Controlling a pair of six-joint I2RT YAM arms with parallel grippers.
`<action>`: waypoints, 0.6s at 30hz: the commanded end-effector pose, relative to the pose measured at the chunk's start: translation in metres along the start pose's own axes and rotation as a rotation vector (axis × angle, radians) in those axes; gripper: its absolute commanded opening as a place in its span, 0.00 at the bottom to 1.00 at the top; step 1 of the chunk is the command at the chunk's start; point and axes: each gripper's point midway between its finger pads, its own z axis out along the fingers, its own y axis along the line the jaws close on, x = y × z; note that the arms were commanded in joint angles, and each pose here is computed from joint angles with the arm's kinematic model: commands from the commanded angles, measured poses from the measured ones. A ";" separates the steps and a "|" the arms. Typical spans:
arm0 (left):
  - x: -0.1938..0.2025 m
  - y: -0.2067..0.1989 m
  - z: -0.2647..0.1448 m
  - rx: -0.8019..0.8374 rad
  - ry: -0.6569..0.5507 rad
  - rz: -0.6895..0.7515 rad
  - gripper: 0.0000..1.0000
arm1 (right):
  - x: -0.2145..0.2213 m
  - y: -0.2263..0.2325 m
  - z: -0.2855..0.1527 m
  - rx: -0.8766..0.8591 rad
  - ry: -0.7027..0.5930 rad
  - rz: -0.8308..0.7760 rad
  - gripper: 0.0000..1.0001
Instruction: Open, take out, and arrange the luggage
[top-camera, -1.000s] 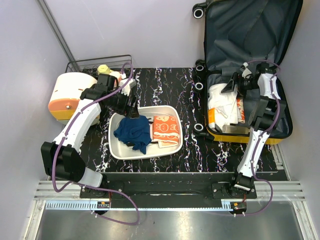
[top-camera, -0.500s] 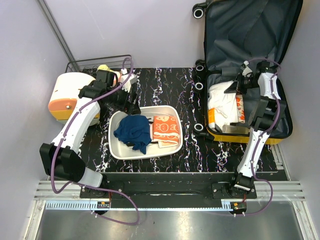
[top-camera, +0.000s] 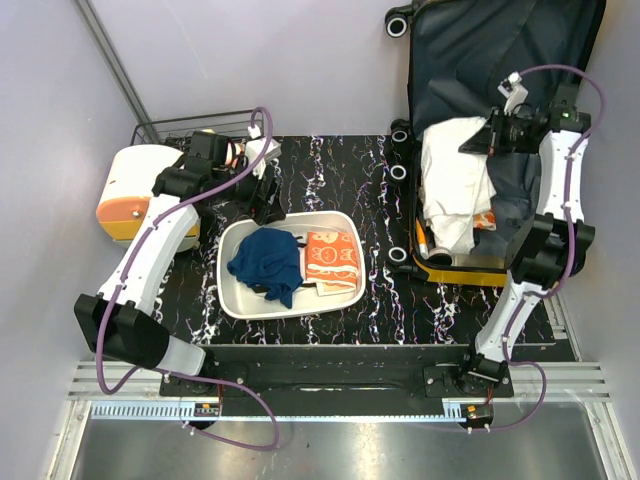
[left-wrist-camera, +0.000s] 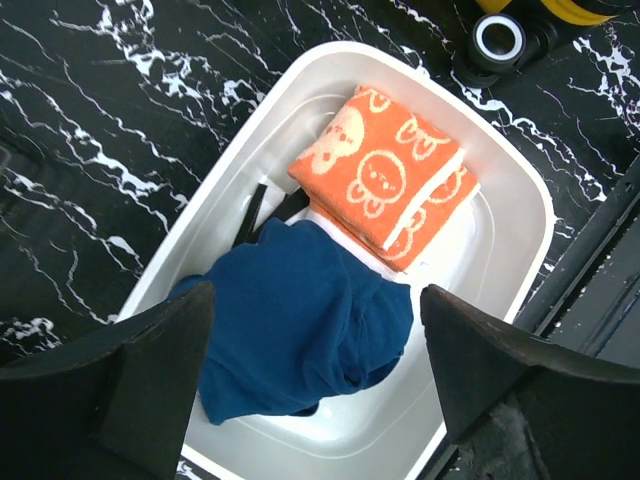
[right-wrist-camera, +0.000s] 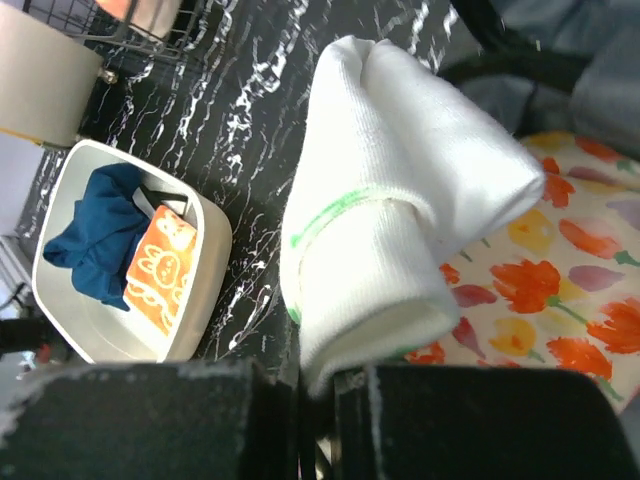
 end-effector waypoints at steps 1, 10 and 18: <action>-0.049 -0.008 -0.026 -0.016 -0.144 0.181 0.88 | -0.049 0.080 -0.051 -0.084 -0.166 -0.371 0.00; -0.101 -0.038 -0.045 0.033 -0.261 0.310 0.99 | -0.053 0.147 -0.081 -0.156 -0.234 -0.591 0.00; -0.136 -0.063 -0.060 0.099 -0.344 0.320 0.99 | -0.036 0.197 -0.089 -0.250 -0.236 -0.695 0.00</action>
